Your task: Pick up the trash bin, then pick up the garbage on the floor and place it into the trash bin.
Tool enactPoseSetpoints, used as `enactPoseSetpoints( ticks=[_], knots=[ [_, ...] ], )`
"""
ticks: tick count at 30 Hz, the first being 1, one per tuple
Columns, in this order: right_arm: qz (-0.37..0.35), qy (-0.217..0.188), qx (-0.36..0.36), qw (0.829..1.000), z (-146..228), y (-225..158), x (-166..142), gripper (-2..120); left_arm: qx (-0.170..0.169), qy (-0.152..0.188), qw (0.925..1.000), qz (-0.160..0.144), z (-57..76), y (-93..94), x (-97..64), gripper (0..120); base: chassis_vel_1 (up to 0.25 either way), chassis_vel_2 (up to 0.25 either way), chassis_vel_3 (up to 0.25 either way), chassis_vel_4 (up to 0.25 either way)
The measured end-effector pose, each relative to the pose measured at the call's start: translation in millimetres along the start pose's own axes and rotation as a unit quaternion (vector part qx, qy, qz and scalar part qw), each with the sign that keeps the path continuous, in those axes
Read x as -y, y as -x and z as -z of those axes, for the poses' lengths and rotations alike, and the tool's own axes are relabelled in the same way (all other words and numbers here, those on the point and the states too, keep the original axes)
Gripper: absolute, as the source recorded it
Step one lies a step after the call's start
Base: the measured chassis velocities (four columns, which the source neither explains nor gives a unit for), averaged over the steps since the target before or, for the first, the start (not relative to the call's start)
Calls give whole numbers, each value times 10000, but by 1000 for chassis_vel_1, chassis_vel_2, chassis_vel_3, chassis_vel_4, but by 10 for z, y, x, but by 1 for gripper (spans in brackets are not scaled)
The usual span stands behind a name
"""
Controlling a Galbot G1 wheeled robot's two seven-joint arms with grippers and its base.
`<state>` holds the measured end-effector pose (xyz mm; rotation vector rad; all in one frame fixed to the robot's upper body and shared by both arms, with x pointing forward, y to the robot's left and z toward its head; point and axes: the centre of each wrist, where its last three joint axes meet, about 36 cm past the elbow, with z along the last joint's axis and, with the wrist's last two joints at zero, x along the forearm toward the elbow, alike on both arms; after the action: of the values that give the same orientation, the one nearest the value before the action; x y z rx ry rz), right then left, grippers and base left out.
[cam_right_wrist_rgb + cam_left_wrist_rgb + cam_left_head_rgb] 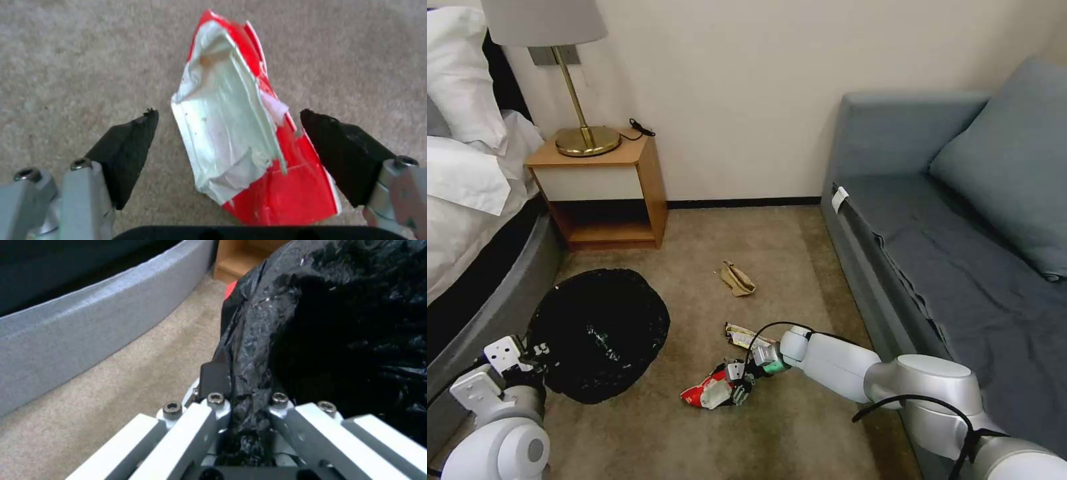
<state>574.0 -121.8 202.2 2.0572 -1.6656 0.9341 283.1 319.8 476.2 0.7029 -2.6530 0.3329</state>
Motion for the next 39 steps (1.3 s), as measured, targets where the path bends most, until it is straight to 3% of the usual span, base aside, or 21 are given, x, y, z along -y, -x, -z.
enactPoseSetpoints(
  ticks=[7, 12, 28, 39],
  knots=[
    [-21, 0, -87, 10000, -51, 12, -14, 77, -5, 3, 10000, 4, -8, -3, -1, 3, 0, 0, 0, 0],
    [-25, 10, -57, 10000, -75, 39, -60, 65, 1, 7, 10000, 13, -19, -2, -4, 3, 0, 0, 0, 0],
    [-95, 16, 80, 9999, -91, 32, -87, 7, 4, 14, 10000, 27, -36, 3, -5, 3, 0, 0, 0, 0],
    [-309, 51, 419, 9986, -16, -144, -3, 0, 3, 20, 10000, 7, -39, 9, 15, 3, 0, 0, 0, 0]
  ],
)
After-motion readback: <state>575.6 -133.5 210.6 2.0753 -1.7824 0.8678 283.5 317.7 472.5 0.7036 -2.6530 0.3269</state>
